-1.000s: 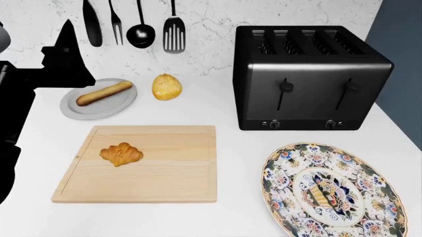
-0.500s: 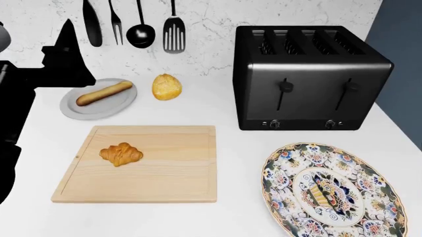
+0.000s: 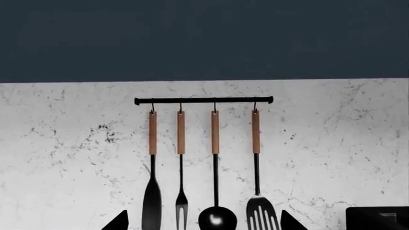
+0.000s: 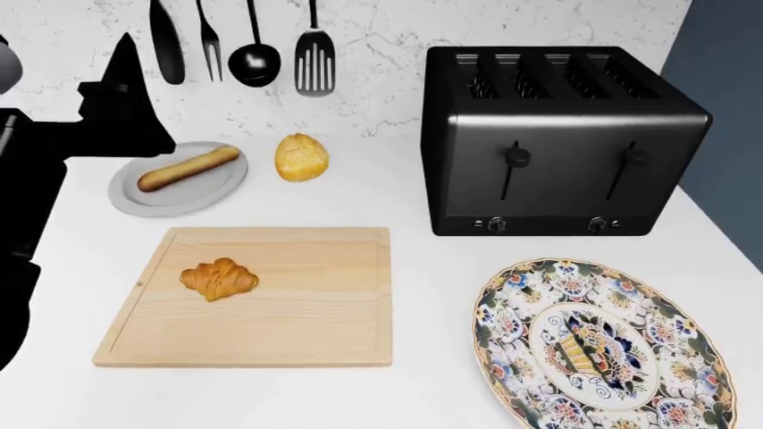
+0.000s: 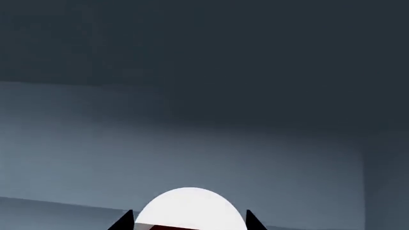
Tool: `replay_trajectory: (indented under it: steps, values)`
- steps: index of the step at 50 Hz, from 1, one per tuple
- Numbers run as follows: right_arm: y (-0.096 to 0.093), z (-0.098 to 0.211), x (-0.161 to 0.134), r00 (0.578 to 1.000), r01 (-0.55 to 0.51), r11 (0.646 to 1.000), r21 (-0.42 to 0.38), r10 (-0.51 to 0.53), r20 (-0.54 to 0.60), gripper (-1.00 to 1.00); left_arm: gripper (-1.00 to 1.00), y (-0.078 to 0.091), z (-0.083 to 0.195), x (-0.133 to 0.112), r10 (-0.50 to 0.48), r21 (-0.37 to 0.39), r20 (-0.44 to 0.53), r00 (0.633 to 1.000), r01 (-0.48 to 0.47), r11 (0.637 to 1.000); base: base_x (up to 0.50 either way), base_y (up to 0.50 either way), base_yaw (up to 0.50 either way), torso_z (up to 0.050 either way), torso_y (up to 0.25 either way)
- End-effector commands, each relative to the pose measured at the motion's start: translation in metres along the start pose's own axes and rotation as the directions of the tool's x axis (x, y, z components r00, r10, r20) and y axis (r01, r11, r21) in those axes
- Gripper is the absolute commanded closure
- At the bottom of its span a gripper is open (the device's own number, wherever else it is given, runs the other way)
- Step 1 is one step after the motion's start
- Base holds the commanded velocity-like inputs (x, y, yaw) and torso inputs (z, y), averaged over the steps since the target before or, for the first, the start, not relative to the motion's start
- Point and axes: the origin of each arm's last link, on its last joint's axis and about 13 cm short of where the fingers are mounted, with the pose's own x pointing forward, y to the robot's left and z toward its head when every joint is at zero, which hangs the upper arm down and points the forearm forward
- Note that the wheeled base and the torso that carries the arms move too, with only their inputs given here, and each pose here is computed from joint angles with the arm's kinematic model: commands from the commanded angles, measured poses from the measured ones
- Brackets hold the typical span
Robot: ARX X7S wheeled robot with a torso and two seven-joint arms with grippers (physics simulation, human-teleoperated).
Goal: From the different types of pastries on the counter, select a croissant and place it on the cutting board. Then retrieve a jar of jam from the cabinet and place it alongside the croissant on the cutting board.
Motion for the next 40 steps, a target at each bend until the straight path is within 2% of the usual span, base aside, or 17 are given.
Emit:
replay_trajectory:
  steps: [1,8,12,21,25,29,40]
  values:
    - [-0.002,0.024,-0.016,0.986,0.011,0.998,-0.055,-0.002,0.164,1.00,-1.00,0.000,-0.001,0.000,-0.001,-0.001,0.001,1.000,0.001,1.000,0.00,0.00,0.00,0.000,0.000]
    - [0.001,0.019,-0.026,0.981,-0.087,0.996,-0.023,0.090,0.170,1.00,-1.00,0.002,0.000,-0.001,0.007,0.000,0.002,1.000,-0.007,1.000,0.00,0.00,0.00,0.000,0.000]
    - [0.000,0.018,-0.037,0.966,-0.169,0.985,-0.016,0.169,0.196,1.00,-1.00,0.003,0.002,-0.002,0.012,0.001,0.005,1.000,-0.013,1.000,0.00,0.00,0.00,0.000,0.000]
    - [-0.003,0.022,-0.057,0.930,-0.276,0.961,-0.013,0.270,0.250,1.00,-1.00,0.003,0.004,-0.001,0.014,0.002,0.011,1.000,-0.015,1.000,0.00,0.00,0.00,0.000,0.002]
    - [-0.001,0.017,-0.066,0.904,-0.355,0.935,-0.022,0.349,0.245,1.00,-1.00,0.004,0.005,-0.001,0.018,0.003,0.013,1.000,-0.019,1.000,0.00,0.00,0.00,0.000,0.000]
    - [0.002,0.008,-0.078,0.857,-0.450,0.892,-0.040,0.444,0.260,1.00,-1.00,0.005,0.005,-0.003,0.023,0.003,0.012,1.000,-0.023,1.000,0.00,0.00,0.00,0.000,0.000]
    - [0.005,0.003,-0.096,0.772,-0.575,0.815,-0.063,0.567,0.287,1.00,-1.00,0.005,0.002,-0.002,0.024,0.003,0.010,1.000,-0.024,1.000,0.00,0.00,0.00,0.000,0.001]
